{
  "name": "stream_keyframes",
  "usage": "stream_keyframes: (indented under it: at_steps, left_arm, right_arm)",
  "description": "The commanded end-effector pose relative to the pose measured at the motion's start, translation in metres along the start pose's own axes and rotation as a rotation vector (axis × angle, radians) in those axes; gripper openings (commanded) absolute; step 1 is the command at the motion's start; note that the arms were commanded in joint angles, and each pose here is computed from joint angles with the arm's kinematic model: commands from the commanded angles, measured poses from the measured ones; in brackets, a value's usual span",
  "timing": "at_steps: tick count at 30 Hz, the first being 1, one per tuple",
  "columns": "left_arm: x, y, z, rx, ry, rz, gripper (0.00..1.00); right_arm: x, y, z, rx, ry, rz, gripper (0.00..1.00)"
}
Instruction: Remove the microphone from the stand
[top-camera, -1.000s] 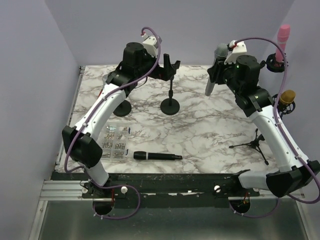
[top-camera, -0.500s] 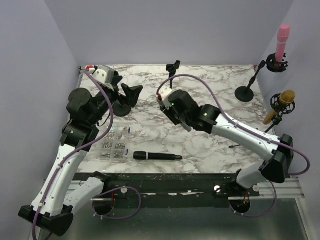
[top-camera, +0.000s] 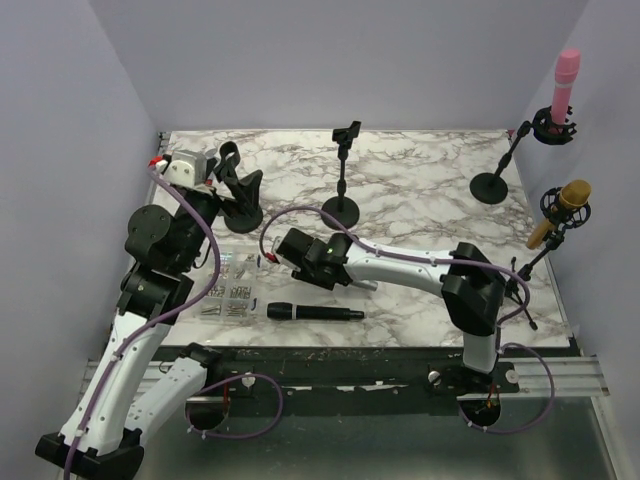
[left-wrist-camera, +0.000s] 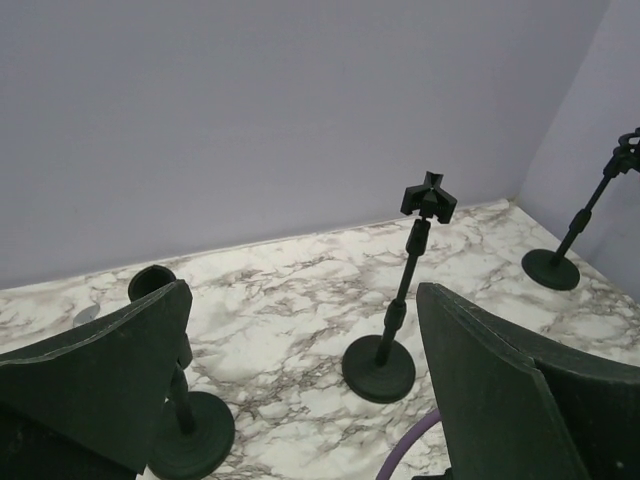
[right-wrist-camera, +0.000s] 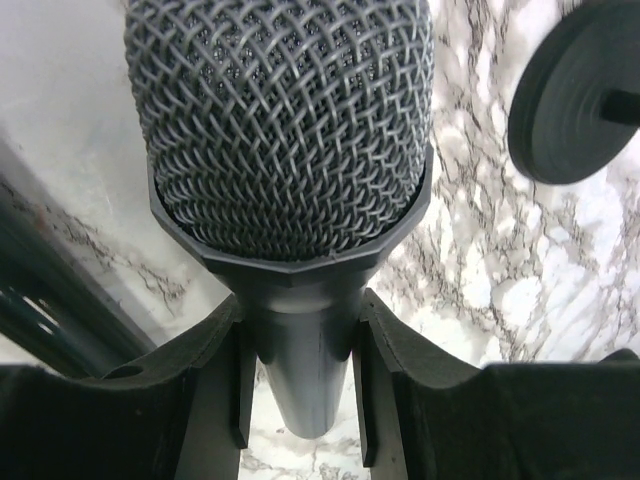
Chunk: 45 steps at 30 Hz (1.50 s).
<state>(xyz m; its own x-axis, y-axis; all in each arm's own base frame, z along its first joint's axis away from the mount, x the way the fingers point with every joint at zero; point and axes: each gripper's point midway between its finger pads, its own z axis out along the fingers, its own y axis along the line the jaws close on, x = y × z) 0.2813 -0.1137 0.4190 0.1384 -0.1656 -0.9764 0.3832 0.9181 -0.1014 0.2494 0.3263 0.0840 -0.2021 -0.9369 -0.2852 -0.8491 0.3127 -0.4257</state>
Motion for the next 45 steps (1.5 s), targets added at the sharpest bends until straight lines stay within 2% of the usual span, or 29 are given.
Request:
stream_keyframes:
  at_steps: [1, 7, 12, 14, 25, 34, 45]
  left_arm:
    - [-0.022, 0.005, -0.008, -0.027, -0.084, -0.021, 0.99]
    - [-0.02, 0.005, -0.01, -0.028, -0.082, -0.045, 0.98]
    - [-0.021, 0.005, -0.011, -0.026, -0.087, -0.048, 0.99]
    - [-0.027, 0.004, -0.011, -0.023, -0.113, -0.052, 0.98]
    - [-0.018, 0.001, -0.006, -0.002, -0.09, -0.066, 0.98]
    - [-0.013, 0.0, -0.001, 0.011, -0.073, -0.072, 0.99]
    - [-0.011, 0.004, 0.0, -0.004, -0.067, -0.074, 0.99]
  right_arm:
    - [-0.019, 0.007, 0.009, -0.025, -0.006, -0.047, 0.01]
    - [-0.037, 0.02, 0.025, -0.038, 0.005, -0.095, 0.02]
    - [-0.042, 0.033, 0.027, -0.068, -0.005, -0.123, 0.07]
    - [-0.04, 0.039, 0.026, -0.073, -0.005, -0.136, 0.07]
    - [-0.029, 0.052, 0.037, -0.09, -0.004, -0.149, 0.07]
    - [-0.023, 0.06, 0.047, -0.108, -0.002, -0.157, 0.13]
    - [-0.018, 0.062, 0.052, -0.099, -0.002, -0.162, 0.33]
